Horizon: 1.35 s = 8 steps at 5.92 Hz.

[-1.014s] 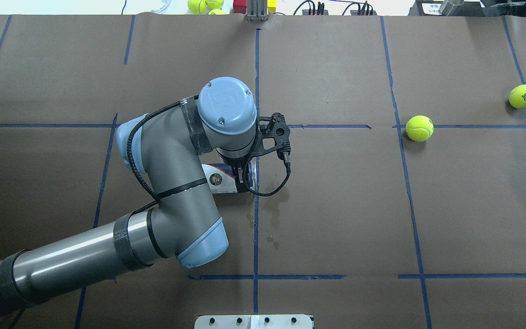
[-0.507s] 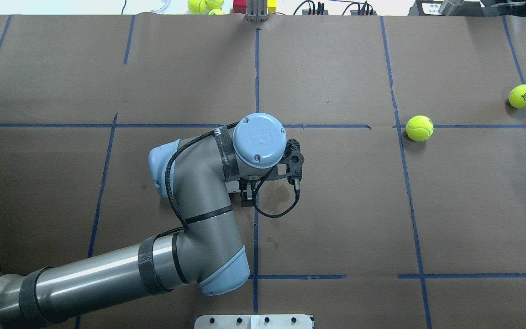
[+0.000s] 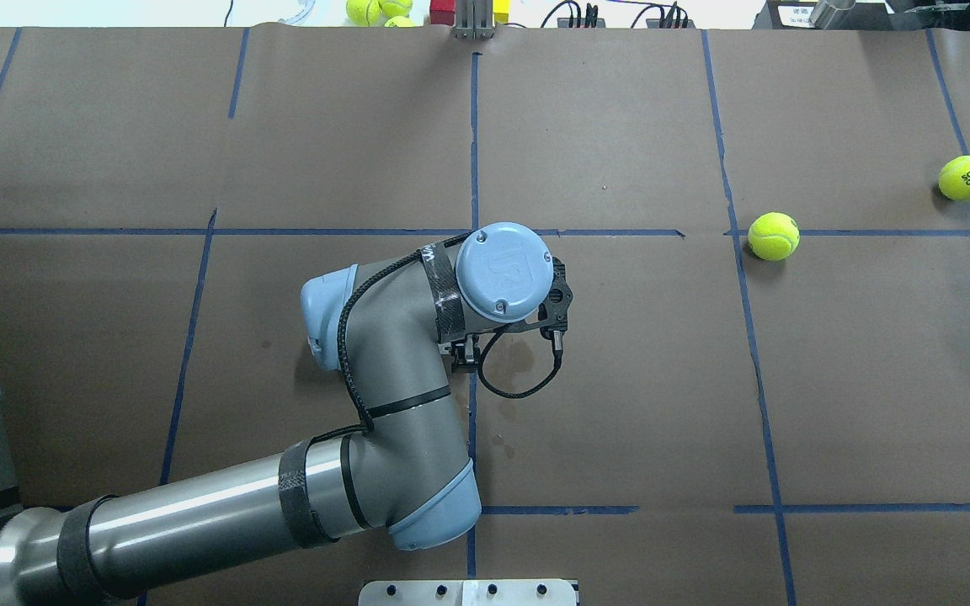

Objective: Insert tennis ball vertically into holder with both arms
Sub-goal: 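Grasp the can's closed end with the left gripper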

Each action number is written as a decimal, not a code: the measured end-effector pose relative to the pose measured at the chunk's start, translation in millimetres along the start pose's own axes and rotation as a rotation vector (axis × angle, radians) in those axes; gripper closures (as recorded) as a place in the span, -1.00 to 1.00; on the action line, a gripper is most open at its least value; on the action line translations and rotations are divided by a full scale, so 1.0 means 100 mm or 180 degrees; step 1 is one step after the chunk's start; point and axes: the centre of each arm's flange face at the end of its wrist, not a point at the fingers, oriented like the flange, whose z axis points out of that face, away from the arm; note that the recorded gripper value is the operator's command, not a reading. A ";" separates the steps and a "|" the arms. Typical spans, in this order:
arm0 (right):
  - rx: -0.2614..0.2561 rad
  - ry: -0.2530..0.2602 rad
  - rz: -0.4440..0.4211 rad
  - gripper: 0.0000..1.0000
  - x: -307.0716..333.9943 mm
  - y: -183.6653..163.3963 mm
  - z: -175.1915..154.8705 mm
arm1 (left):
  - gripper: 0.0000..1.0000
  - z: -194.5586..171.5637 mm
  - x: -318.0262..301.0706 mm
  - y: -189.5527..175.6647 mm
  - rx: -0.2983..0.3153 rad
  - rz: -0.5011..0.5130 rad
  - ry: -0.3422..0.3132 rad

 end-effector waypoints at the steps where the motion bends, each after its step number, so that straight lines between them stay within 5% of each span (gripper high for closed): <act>1: -0.0006 -0.0030 0.0009 -1.00 0.00 0.01 0.01 | -0.99 0.08 0.05 -0.01 -0.0041 0.0006 -0.0008; 8: -0.0014 -0.0085 0.0025 -1.00 -0.01 0.05 0.02 | -0.99 0.32 0.11 0.02 -0.0023 0.0023 -0.0153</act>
